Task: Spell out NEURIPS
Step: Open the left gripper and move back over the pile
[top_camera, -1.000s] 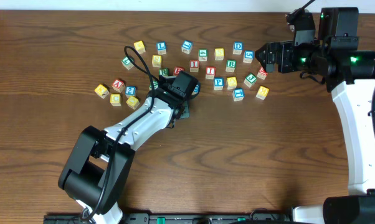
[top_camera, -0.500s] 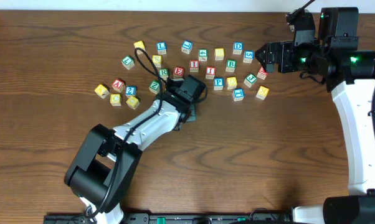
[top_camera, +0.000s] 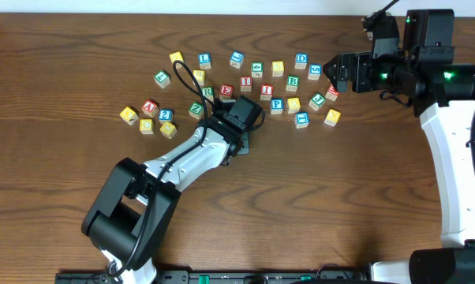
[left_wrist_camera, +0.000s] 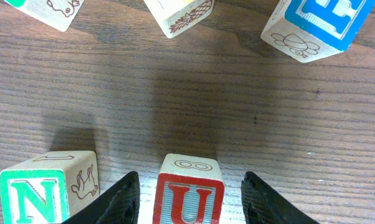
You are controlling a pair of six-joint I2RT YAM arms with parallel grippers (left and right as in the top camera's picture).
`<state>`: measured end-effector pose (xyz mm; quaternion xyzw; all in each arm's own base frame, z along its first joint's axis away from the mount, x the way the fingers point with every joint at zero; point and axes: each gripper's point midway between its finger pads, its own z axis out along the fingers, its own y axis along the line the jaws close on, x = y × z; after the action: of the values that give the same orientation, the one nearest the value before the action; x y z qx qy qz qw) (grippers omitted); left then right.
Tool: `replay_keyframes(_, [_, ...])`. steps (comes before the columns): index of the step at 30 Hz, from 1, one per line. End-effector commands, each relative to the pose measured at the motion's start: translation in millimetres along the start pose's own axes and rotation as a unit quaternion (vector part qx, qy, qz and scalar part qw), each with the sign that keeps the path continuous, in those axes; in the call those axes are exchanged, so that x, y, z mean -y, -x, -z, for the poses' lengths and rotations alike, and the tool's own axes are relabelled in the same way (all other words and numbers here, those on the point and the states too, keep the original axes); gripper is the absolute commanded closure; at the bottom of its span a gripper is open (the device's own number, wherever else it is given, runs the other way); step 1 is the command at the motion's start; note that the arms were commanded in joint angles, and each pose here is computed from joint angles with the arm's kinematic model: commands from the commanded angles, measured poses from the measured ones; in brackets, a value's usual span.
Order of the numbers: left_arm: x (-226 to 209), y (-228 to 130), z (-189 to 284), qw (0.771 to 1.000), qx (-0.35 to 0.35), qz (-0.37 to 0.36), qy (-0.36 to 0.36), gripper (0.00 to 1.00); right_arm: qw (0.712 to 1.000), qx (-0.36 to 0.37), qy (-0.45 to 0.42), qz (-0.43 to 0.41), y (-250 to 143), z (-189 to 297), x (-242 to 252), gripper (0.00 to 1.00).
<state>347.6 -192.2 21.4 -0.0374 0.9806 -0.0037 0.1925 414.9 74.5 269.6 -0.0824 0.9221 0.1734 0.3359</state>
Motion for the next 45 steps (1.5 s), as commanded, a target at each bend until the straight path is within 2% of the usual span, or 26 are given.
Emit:
replay_keyframes(1, [2, 5, 1, 1.000, -0.001, -0.023, -0.004, 0.45, 1.000, -0.004, 0.003, 0.003, -2, -2, 1, 0.01])
replay_keyframes(8, [14, 67, 49, 0.997, 0.009, -0.051, -0.055, 0.42, 1.000, -0.004, 0.003, 0.003, -2, -2, 1, 0.01])
replay_keyframes(12, [11, 116, 85, 0.994, 0.054, -0.064, -0.065, 0.42, 1.000, -0.004, 0.003, 0.003, -2, -2, 1, 0.01])
replay_keyframes(15, [9, 152, 105, 0.991, 0.095, -0.061, -0.074, 0.39, 1.000, -0.004, 0.003, 0.003, -2, -2, 1, 0.01])
replay_keyframes(20, [2, 185, 94, 0.990, 0.112, -0.057, -0.067, 0.34, 1.000, -0.004, 0.003, 0.003, -2, -2, 1, 0.01])
replay_keyframes(27, [5, 184, 42, 0.988, 0.076, -0.119, -0.059, 0.33, 1.000, -0.004, 0.003, 0.003, -2, -2, 1, 0.01])
replay_keyframes(45, [11, 165, -21, 0.982, 0.035, -0.180, -0.052, 0.33, 1.000, -0.004, 0.003, 0.003, -2, -2, 1, 0.01])
